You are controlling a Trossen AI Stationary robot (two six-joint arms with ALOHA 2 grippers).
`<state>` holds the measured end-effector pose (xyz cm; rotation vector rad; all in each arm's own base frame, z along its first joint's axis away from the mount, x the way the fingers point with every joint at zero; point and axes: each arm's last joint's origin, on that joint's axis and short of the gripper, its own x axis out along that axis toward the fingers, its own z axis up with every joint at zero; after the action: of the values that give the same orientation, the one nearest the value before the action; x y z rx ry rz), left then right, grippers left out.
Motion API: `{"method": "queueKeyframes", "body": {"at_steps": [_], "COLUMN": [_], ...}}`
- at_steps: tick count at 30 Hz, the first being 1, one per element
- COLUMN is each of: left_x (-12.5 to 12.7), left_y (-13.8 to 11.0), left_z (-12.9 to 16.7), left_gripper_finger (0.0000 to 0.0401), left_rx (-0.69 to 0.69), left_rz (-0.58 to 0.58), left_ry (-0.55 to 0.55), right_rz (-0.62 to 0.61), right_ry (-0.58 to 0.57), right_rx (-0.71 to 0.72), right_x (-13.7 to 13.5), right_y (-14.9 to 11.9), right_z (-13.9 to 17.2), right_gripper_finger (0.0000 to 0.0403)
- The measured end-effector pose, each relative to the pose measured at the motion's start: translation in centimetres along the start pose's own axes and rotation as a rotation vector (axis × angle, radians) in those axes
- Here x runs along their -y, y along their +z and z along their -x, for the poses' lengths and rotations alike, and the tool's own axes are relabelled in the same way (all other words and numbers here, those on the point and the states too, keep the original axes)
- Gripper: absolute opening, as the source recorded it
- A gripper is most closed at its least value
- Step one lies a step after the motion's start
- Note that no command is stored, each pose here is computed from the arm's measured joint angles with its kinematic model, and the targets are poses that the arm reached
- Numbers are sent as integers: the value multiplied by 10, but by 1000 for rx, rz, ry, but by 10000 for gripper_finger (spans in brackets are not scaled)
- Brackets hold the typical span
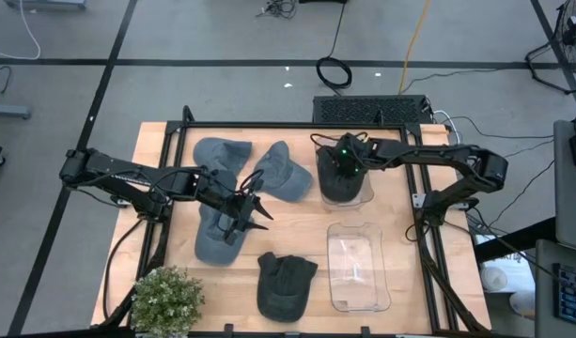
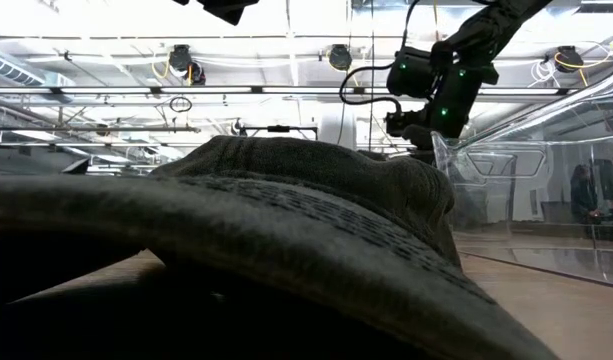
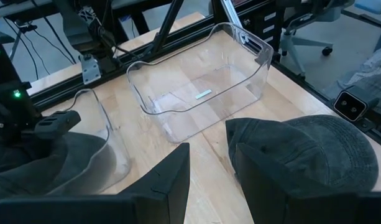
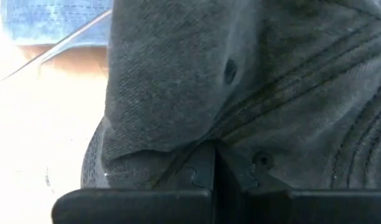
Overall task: Pick & Place hat
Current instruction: Put the top black cap into the top transparent bin, then put the black cap into the top transparent bin
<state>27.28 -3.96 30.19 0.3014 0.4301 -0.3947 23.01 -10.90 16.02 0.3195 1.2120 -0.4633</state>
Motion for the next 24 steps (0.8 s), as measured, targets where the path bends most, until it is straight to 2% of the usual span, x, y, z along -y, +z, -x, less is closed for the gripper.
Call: {"method": "queueKeyframes", "body": {"at_steps": [4, 17, 20, 24], "left_x": [0, 0, 0, 0], "left_y": [0, 0, 0, 1], "left_z": [0, 0, 0, 0], "left_gripper_finger": [141, 141, 141, 141], "left_rx": [0, 1, 1, 5], "left_rz": [10, 17, 39, 142], "left_ry": [0, 0, 0, 1], "right_rz": [-13, -28, -4, 99], "right_ry": [7, 32, 119, 357], "right_rx": [120, 455, 532, 745], "right_x": [-2, -11, -20, -43], "right_y": [5, -7, -9, -10], "right_z": [19, 96, 110, 125], "right_gripper_finger": [0, 0, 0, 0]}}
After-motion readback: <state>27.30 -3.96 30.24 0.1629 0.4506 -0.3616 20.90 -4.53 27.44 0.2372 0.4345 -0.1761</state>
